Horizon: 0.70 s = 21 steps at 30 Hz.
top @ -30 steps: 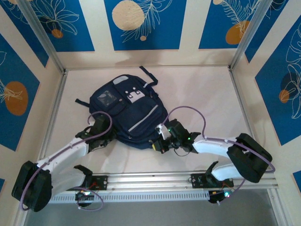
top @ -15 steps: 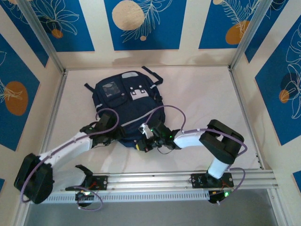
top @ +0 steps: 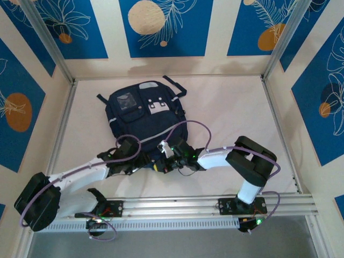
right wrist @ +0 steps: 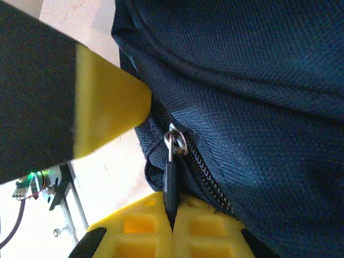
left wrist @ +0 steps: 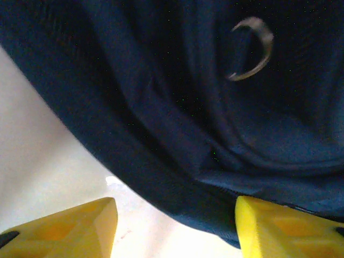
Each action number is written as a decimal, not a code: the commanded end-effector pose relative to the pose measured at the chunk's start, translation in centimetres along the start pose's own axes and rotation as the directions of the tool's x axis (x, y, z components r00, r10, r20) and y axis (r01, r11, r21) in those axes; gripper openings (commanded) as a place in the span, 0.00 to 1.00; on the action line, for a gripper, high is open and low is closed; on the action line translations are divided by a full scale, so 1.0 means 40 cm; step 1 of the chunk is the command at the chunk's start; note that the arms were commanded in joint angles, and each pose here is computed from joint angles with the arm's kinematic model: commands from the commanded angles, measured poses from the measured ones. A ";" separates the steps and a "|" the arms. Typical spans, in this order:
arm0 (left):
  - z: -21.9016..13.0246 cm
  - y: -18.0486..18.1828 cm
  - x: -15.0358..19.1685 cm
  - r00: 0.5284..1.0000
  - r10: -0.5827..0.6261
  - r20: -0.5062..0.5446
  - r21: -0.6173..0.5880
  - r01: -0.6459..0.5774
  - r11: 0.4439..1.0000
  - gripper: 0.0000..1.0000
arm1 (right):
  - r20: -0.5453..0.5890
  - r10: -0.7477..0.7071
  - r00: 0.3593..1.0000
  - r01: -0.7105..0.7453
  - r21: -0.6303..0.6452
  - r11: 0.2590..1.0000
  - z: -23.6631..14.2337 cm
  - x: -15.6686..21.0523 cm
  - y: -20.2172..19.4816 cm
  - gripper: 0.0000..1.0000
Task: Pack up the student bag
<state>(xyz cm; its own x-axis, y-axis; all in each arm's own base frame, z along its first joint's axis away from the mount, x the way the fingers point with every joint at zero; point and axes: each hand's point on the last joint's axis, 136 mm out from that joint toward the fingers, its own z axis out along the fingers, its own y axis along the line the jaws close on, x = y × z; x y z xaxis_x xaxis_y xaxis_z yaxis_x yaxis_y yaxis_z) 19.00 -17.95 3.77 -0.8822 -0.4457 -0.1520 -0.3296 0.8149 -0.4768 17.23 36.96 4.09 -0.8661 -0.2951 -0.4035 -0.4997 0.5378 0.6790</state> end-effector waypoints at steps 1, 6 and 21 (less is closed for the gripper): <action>0.011 0.023 0.016 0.999 -0.054 0.010 -0.015 0.054 0.998 0.57 | -0.060 0.063 0.996 -0.058 0.081 0.995 0.012 0.053 -0.056 0.00; 0.018 0.048 -0.007 0.996 -0.054 0.067 -0.060 0.058 0.997 0.60 | -0.067 0.057 0.996 -0.053 0.066 0.996 0.018 0.049 -0.046 0.00; 0.058 0.070 -0.070 0.988 -0.018 0.154 -0.155 0.042 0.987 0.29 | -0.110 0.050 0.993 -0.040 0.085 0.996 0.005 0.066 -0.051 0.00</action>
<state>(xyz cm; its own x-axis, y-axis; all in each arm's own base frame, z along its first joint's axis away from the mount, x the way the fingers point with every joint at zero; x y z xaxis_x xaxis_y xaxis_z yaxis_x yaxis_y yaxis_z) 21.13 -17.99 2.46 -0.8409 -0.4922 -0.2250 -0.3581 0.8178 -0.4506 17.24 37.08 4.20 -0.8688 -0.2980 -0.3955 -0.4951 0.5387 0.6817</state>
